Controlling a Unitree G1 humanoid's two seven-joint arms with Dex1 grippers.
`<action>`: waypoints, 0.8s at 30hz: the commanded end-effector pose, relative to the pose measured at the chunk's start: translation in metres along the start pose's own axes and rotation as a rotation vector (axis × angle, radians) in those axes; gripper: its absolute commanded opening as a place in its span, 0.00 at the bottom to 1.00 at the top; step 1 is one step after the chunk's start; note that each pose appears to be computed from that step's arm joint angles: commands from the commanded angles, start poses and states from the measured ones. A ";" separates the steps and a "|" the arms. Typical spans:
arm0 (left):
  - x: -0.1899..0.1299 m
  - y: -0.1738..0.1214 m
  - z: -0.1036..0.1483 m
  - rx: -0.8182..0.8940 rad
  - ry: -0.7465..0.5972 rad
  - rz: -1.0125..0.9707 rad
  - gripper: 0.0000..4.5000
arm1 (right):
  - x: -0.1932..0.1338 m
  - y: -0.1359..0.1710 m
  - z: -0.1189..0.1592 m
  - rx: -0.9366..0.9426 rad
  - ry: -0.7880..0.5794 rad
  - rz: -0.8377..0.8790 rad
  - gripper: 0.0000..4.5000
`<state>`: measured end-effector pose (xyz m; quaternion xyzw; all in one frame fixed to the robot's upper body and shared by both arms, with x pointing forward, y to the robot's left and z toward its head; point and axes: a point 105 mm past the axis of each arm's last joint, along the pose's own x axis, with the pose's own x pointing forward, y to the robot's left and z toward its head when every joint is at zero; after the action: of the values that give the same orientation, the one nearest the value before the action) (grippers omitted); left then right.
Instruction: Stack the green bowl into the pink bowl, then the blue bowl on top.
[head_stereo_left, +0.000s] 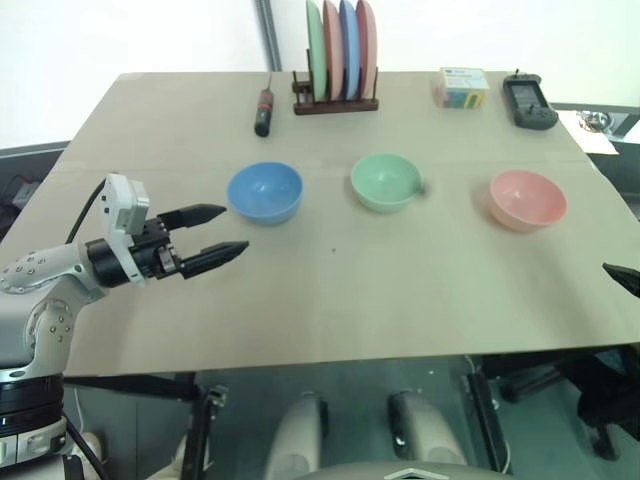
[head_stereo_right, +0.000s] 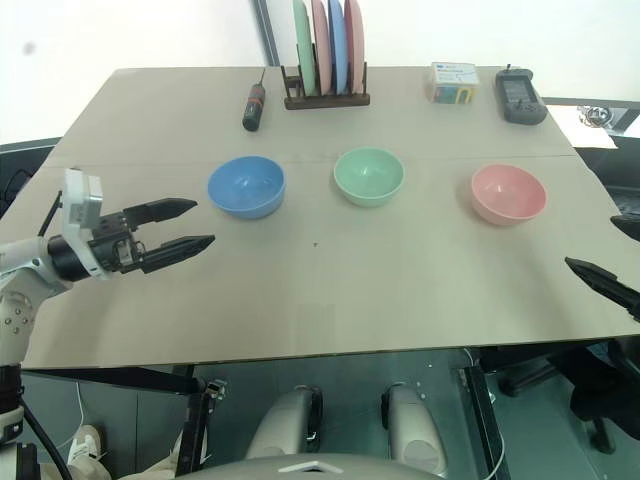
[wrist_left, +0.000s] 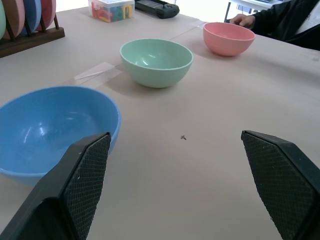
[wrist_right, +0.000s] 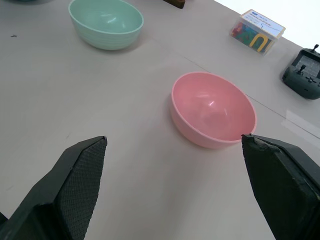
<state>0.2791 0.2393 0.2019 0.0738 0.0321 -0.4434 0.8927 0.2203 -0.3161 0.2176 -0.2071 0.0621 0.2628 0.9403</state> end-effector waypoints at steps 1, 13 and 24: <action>0.006 -0.007 0.007 0.022 -0.024 -0.041 0.99 | 0.003 -0.004 0.008 -0.041 -0.011 -0.027 1.00; 0.038 -0.049 0.021 0.032 -0.126 -0.302 0.99 | 0.088 -0.002 0.002 -0.115 0.081 -0.084 1.00; 0.042 -0.073 0.033 0.061 -0.151 -0.425 1.00 | 0.196 -0.026 -0.047 -0.197 0.350 -0.187 0.81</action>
<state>0.2533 0.1579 0.2091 0.0455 -0.0146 -0.6216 0.7819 0.3922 -0.2522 0.1292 -0.3247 0.1871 0.1704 0.9113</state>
